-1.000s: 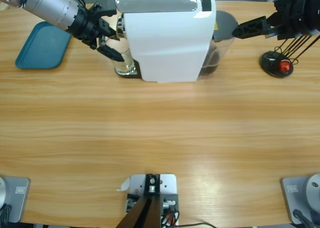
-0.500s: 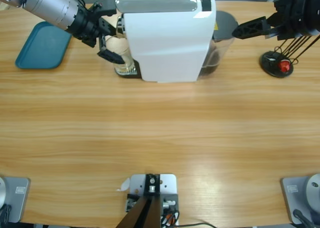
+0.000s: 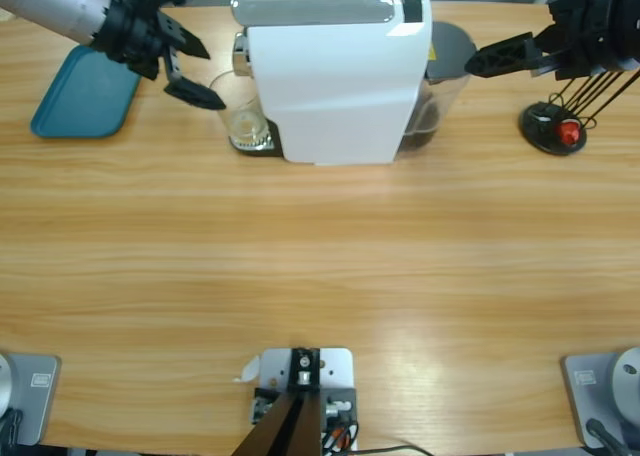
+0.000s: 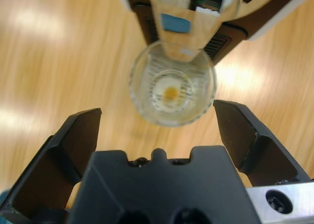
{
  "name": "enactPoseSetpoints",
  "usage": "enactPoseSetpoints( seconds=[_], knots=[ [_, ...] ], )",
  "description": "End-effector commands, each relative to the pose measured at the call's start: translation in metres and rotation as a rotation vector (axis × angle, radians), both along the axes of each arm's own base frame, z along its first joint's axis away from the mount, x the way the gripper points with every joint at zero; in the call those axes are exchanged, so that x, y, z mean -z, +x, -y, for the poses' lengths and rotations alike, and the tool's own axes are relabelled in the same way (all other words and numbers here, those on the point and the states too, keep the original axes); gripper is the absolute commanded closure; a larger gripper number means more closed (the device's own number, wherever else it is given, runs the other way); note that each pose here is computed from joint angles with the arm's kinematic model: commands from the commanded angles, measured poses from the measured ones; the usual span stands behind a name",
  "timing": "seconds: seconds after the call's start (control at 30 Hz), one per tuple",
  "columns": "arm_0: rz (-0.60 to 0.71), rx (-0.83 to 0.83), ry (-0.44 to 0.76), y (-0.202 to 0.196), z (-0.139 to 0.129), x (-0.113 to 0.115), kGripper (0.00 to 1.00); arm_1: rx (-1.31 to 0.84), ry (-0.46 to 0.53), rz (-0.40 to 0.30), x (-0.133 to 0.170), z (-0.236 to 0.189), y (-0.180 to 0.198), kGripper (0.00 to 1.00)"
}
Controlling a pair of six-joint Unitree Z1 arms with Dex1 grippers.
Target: Pour coffee
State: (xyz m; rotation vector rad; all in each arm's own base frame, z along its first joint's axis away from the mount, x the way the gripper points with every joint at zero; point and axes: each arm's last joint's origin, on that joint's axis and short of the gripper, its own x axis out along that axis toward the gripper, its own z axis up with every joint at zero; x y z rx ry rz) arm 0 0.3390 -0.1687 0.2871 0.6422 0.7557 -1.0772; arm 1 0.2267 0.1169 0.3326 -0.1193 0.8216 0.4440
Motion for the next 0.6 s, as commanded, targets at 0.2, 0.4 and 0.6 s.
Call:
enactPoseSetpoints(
  seconds=[0.2,0.4,0.6],
  knots=[
    [-0.091,-0.217,-0.100,-0.063,-0.036,-0.040,0.000,0.060,0.006,-0.098,-0.049,-0.003,0.011,0.358],
    [-0.116,-0.474,-0.107,-0.115,-0.074,-0.044,0.000,0.086,0.022,-0.124,-0.075,-0.020,0.048,1.000],
    [-0.117,-0.605,-0.174,-0.161,-0.103,-0.047,0.000,0.032,0.041,-0.217,-0.077,-0.038,0.076,1.000]
  ],
)
